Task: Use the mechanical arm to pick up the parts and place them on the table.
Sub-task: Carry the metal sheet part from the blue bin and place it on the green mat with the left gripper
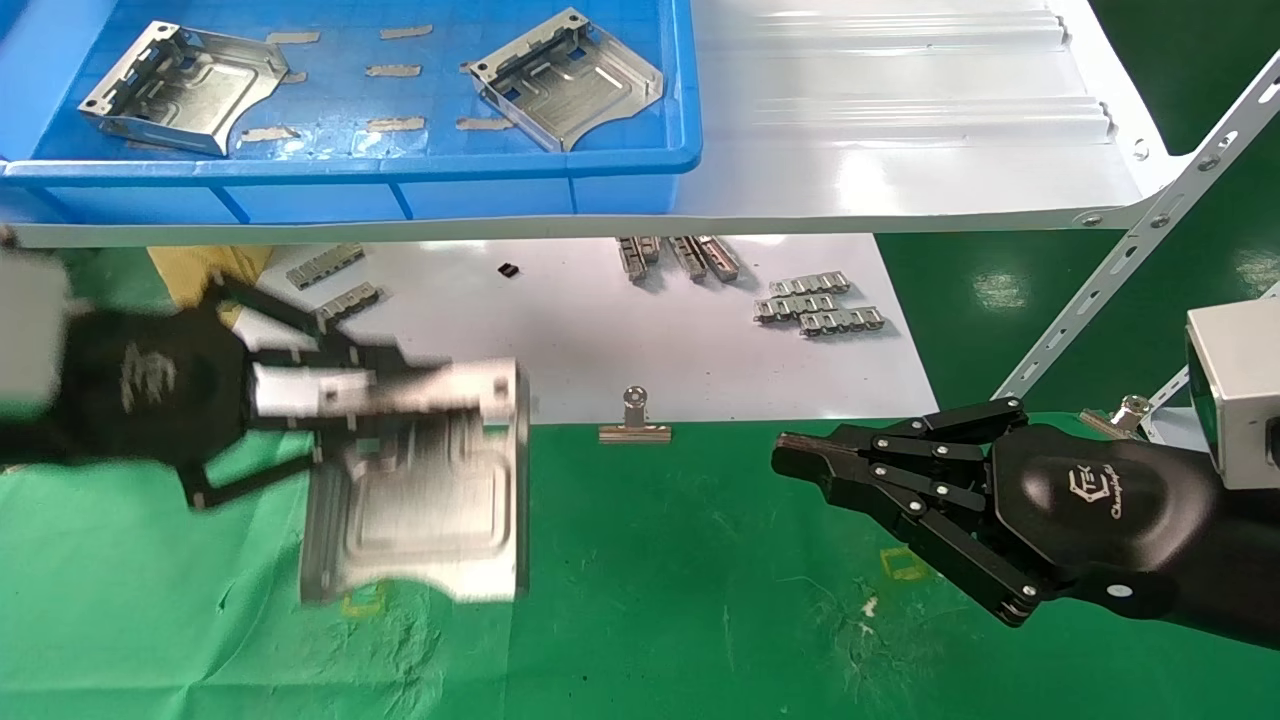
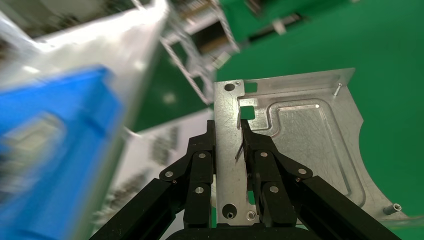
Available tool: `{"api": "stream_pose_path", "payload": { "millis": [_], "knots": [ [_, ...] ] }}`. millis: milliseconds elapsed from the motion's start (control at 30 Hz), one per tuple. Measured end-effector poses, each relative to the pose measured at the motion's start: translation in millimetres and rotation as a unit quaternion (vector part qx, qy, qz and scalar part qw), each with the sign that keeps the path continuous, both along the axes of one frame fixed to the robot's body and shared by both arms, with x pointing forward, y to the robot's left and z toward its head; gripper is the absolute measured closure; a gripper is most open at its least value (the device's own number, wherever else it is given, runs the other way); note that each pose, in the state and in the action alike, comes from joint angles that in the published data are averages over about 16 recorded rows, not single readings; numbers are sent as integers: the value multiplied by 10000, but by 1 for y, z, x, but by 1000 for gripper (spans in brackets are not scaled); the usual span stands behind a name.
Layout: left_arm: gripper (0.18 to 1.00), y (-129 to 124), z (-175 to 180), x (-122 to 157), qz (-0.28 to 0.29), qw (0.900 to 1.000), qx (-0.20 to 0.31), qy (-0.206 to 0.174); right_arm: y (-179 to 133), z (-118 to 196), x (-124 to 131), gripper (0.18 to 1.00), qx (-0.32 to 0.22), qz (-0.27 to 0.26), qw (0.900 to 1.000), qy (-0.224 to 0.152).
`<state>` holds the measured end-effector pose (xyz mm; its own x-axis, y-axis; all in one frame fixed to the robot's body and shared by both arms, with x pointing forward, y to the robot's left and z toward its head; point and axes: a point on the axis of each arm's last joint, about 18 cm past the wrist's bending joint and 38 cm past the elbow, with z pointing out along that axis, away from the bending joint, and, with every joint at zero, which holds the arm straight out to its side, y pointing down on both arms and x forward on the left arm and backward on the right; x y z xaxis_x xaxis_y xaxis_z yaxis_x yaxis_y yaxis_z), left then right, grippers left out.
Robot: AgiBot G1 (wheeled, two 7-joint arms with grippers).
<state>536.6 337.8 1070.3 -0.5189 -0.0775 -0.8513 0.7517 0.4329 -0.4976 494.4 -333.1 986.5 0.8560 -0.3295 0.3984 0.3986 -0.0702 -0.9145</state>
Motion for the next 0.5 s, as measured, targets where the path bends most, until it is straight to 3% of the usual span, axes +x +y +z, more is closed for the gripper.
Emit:
{"api": "stream_pose_path", "payload": {
  "millis": [500],
  "knots": [
    [915,30,-84,37,673,9899,1133,523,0,0,0,988,0,0,10000,0]
  ]
}}
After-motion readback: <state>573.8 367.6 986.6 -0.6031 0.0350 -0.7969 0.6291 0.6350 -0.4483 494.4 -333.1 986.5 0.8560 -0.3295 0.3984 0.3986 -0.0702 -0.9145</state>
